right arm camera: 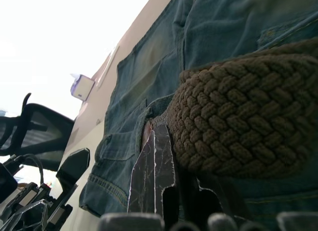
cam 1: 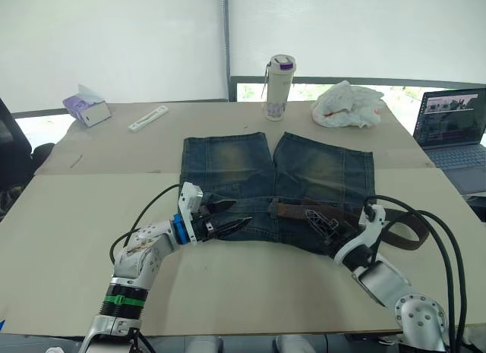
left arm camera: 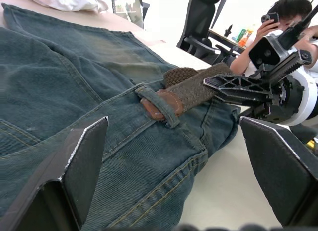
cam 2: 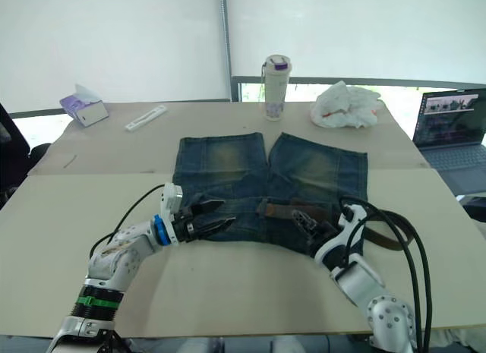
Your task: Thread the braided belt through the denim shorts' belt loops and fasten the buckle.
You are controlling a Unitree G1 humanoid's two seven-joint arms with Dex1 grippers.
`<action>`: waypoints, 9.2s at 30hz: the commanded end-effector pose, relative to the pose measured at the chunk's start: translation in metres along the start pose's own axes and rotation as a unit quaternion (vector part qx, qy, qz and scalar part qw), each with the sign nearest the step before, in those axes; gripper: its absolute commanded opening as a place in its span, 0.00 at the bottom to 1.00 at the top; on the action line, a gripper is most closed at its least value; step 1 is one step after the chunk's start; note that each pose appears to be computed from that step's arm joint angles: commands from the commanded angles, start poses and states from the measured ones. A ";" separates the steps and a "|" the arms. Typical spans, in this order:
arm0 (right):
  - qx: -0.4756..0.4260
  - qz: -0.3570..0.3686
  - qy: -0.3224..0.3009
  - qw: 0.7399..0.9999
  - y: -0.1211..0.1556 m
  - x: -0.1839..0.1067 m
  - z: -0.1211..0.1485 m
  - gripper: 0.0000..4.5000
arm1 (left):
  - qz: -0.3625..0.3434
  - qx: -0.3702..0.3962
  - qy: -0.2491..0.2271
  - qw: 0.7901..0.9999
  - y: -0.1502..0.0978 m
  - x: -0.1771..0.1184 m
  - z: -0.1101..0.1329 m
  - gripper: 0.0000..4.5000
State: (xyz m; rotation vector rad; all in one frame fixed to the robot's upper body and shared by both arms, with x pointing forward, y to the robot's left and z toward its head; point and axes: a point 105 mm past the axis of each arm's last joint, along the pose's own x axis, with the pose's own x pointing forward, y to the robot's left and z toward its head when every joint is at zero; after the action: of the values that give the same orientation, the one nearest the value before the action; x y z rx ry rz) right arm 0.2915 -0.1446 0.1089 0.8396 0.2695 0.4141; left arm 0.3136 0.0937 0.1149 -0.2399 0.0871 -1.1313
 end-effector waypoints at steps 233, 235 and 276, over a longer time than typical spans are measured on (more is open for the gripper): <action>0.097 0.262 0.013 0.960 0.098 0.034 -0.013 0.99 | -0.016 -0.276 -0.124 0.953 -0.025 -0.018 0.048 0.00; 0.092 0.272 0.013 0.958 0.101 0.033 -0.012 0.88 | -0.016 -0.277 -0.121 0.953 -0.026 -0.018 0.046 0.00; -0.107 -0.002 0.094 0.990 0.045 0.100 -0.052 0.00 | 0.152 -0.030 0.002 0.988 0.048 -0.100 0.023 0.88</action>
State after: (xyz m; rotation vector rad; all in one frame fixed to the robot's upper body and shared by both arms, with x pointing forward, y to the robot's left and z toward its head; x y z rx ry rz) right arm 0.3461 -0.0399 0.1088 0.6161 0.3629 0.5373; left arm 0.3172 0.2079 0.1132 -0.2990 0.1891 -0.8065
